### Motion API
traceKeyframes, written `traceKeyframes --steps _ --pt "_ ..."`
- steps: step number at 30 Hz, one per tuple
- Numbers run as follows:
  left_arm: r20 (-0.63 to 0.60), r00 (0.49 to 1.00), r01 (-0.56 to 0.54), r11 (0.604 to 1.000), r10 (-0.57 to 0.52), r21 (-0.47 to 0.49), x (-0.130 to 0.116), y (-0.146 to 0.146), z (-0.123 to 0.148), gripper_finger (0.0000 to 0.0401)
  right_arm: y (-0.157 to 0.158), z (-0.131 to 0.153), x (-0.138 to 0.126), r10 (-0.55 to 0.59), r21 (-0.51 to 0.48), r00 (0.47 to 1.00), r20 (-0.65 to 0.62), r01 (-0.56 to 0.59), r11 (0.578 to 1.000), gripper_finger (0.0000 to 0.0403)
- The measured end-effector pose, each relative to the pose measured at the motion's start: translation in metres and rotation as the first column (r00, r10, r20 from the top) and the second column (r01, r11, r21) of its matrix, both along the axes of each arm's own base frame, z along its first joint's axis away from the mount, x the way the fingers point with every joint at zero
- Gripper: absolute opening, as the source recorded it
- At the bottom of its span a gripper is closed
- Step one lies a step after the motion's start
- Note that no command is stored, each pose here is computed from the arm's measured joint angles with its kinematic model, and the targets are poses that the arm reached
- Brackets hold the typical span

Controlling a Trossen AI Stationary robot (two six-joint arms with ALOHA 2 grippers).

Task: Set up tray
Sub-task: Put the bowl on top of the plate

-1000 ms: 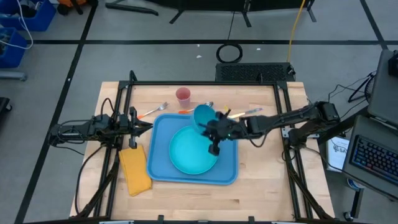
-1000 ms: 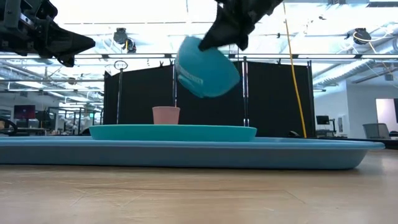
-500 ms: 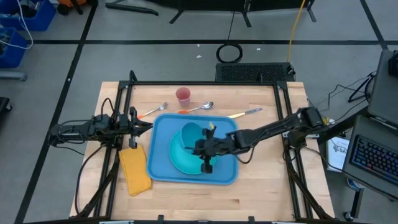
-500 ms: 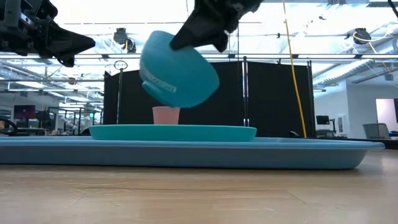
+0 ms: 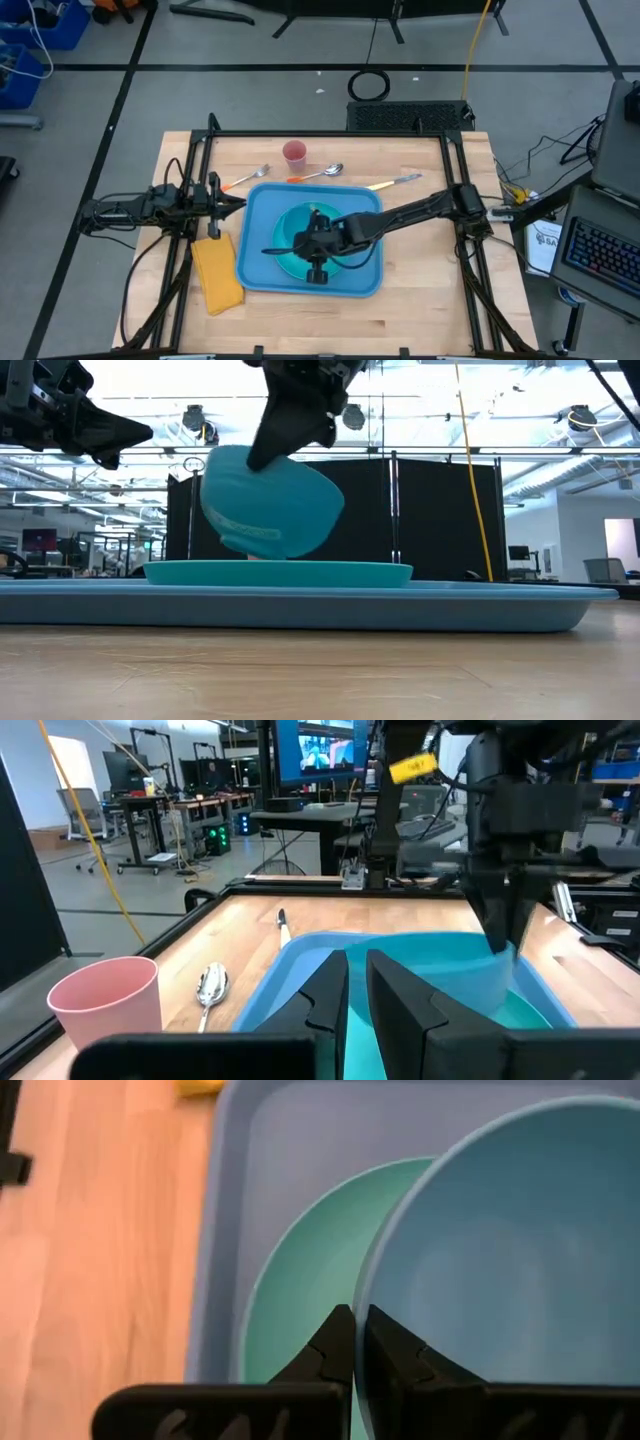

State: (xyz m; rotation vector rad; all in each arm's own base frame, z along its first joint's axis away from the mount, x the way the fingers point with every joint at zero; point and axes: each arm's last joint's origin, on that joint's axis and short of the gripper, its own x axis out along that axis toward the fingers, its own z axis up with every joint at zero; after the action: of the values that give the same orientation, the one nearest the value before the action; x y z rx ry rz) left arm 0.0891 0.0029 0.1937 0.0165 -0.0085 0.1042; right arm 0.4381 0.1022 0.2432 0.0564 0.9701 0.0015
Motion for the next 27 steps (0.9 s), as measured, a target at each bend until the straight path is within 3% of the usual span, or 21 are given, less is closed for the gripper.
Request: traceKeyframes --steps 11,27 --pt "0.001 1.000 -0.003 1.000 0.003 0.000 0.000 0.000 0.000 0.0047 0.002 -0.020 0.007 -0.007 -0.036 0.983 -0.182 0.000 0.999 0.0000" --pt "-0.001 1.000 -0.001 1.000 0.001 0.001 0.000 0.000 0.000 0.0047 0.005 -0.019 0.006 0.011 -0.026 0.983 -0.182 -0.016 1.000 0.0000"
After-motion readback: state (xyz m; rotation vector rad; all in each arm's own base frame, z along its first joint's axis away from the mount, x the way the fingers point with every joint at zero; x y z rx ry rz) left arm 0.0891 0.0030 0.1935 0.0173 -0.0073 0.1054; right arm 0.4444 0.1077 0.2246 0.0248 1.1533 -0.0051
